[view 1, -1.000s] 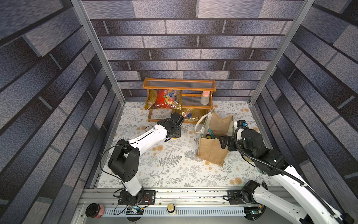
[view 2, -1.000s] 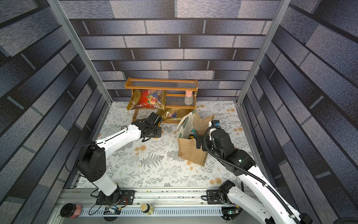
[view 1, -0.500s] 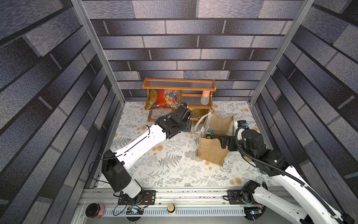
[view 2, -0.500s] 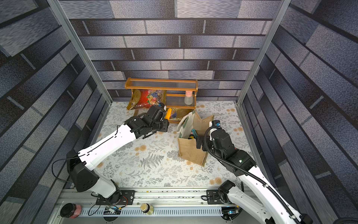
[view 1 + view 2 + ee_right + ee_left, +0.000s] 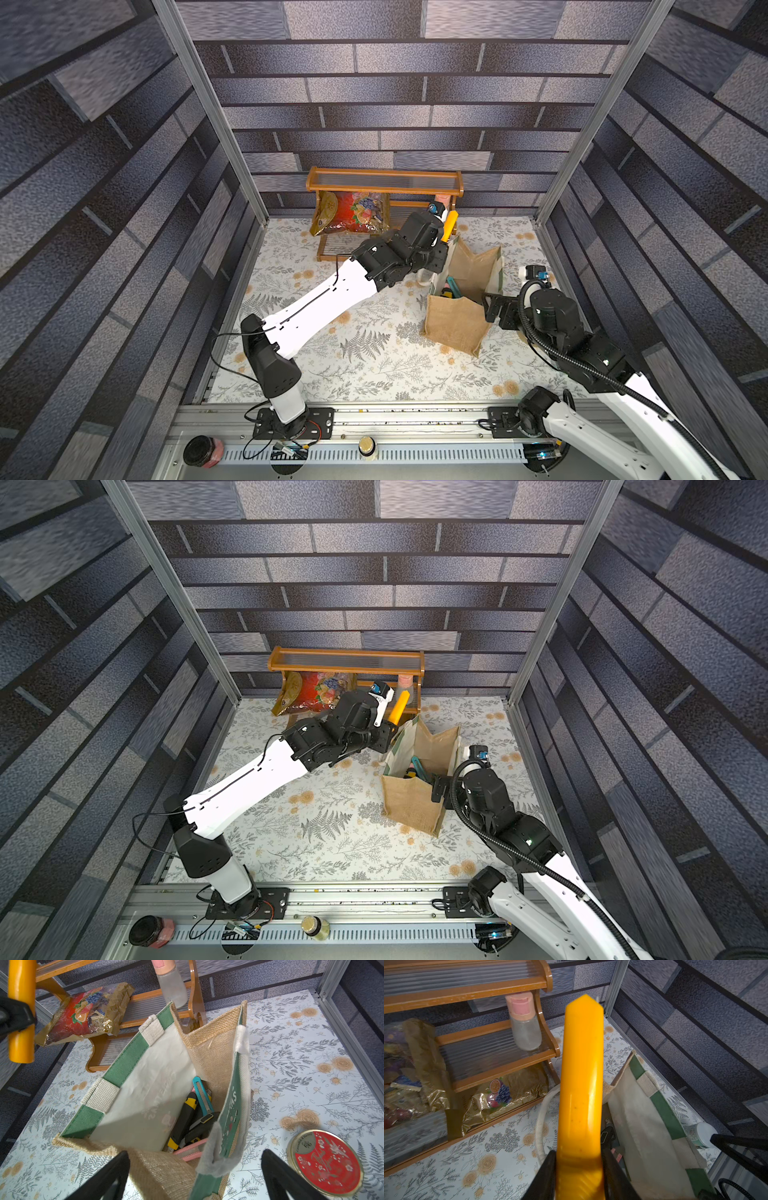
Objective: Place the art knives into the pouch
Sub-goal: Place the utility knife in the pouch, then reset both arms
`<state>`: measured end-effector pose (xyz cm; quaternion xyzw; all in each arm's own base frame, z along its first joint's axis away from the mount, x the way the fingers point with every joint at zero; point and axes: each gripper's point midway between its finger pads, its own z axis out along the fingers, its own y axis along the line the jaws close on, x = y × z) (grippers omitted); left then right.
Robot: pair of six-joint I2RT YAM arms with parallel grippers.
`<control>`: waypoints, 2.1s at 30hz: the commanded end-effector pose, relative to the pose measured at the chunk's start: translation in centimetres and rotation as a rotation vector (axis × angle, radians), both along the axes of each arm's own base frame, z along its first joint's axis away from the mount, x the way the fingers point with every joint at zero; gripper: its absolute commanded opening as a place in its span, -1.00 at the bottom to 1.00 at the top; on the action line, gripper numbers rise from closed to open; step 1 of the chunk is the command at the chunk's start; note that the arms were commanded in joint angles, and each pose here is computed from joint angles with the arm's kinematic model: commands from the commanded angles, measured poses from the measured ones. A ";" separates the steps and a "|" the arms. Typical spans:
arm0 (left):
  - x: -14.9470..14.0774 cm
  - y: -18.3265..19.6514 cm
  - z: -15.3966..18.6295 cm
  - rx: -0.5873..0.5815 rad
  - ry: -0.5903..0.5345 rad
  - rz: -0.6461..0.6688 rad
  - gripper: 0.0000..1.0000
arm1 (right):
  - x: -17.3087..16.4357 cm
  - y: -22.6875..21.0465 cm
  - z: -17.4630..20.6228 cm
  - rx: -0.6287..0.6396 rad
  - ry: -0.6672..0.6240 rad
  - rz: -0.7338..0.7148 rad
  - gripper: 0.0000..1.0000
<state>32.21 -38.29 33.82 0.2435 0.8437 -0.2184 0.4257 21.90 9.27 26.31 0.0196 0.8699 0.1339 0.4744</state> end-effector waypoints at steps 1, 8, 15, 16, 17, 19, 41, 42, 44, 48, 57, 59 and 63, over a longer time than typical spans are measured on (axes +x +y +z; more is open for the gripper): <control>-0.6 -2.4 -0.7 0.038 -0.003 -0.083 -0.34 | -0.4 -1.7 -1.1 -0.039 0.015 -0.066 1.00; -0.7 -5.5 -4.9 0.125 0.071 -0.140 -0.33 | -0.9 -3.4 -1.9 -0.087 0.045 -0.133 1.00; -0.5 -5.7 -6.9 0.181 0.108 -0.120 0.29 | -1.1 -3.8 -2.1 -0.093 0.043 -0.152 1.00; -0.4 -5.6 -7.0 0.186 0.107 -0.115 0.44 | -1.0 -3.8 -2.1 -0.096 0.045 -0.152 1.00; -0.3 -5.3 -7.0 0.198 0.099 -0.103 0.66 | -1.0 -3.8 -2.1 -0.098 0.046 -0.154 1.00; 0.2 -4.7 -6.9 0.224 0.073 -0.072 1.00 | -1.0 -4.2 -2.3 -0.119 0.061 -0.176 1.00; 4.0 6.3 -5.2 0.237 0.036 0.202 1.00 | 1.0 -3.0 3.1 -0.135 -0.037 -0.134 1.00; 4.0 7.0 -5.1 0.233 0.031 0.216 1.00 | 1.1 -3.1 3.5 -0.142 -0.044 -0.141 1.00; 3.8 8.3 -4.8 0.218 0.021 0.242 1.00 | 1.2 -3.3 5.4 -0.135 -0.080 -0.145 1.00; 3.6 11.4 -4.2 0.197 -0.002 0.307 1.00 | 1.7 -3.5 6.6 -0.162 -0.096 -0.155 1.00; 2.0 21.8 -3.5 0.105 -0.073 0.530 1.00 | 5.3 -7.8 3.9 -0.208 -0.074 -0.294 1.00; 1.2 24.2 -3.4 0.077 -0.096 0.584 1.00 | 6.2 -8.8 3.0 -0.164 -0.058 -0.327 1.00; 0.2 29.4 -5.0 0.049 -0.091 0.711 1.00 | 7.9 -10.7 0.8 -0.131 -0.028 -0.409 1.00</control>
